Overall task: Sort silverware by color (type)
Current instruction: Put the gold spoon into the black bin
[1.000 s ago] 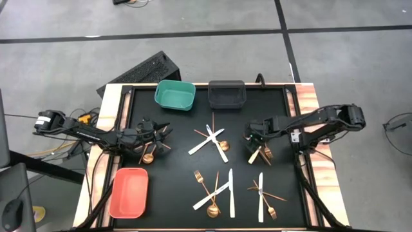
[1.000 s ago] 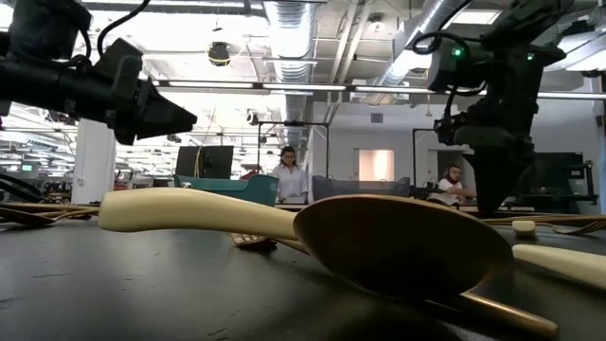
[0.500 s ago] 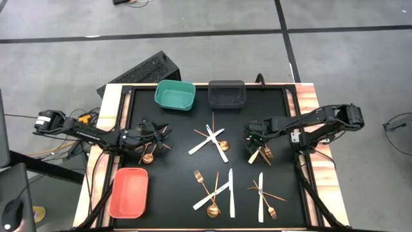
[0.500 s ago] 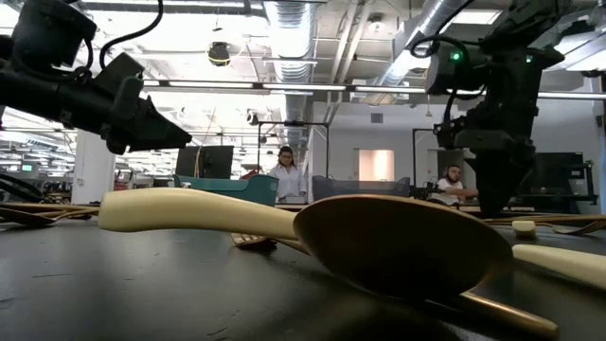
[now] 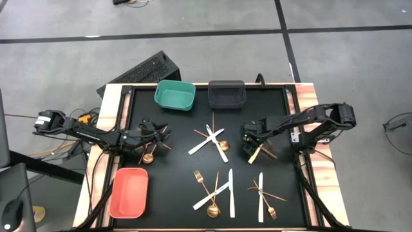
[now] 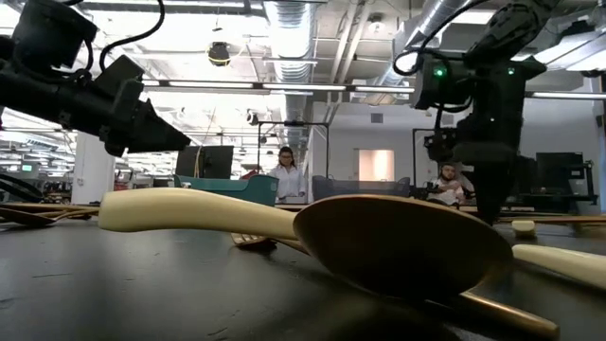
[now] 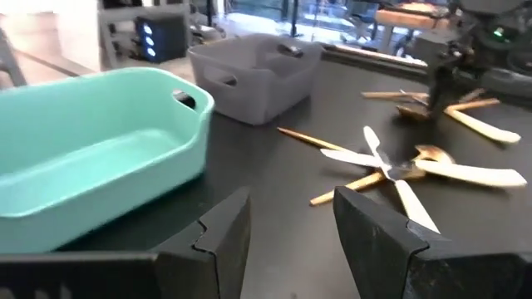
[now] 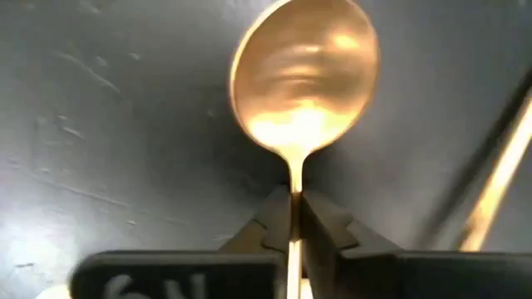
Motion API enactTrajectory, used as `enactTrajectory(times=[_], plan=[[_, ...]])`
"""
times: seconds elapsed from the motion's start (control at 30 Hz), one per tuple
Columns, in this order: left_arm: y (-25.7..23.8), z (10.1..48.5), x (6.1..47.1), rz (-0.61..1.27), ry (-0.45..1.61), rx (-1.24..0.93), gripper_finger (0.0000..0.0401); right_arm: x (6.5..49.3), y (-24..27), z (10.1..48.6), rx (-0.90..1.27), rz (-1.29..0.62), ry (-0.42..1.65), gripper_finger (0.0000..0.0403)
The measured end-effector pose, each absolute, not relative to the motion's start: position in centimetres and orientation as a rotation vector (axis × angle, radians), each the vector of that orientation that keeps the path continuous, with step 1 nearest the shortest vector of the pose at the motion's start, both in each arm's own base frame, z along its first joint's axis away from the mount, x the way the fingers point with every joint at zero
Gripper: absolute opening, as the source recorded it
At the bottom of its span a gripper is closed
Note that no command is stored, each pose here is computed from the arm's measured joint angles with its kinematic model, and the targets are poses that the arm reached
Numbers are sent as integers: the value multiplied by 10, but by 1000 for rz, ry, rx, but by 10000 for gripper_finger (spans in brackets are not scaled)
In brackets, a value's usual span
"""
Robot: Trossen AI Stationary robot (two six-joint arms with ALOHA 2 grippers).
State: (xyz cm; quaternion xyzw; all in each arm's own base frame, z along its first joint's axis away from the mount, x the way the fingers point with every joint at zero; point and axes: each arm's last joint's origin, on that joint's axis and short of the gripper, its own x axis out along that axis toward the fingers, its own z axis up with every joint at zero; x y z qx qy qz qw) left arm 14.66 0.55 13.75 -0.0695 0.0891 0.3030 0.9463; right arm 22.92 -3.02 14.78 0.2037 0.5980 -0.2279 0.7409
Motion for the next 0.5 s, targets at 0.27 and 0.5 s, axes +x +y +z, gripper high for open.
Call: enactTrajectory(times=[0.27, 0.5], plan=[[12, 148, 149, 643, 77, -155, 160, 258, -53, 194, 46, -480, 1014, 44], [11, 147, 149, 613, 88, -158, 160, 283, -78, 225, -259, -420, 771, 40]])
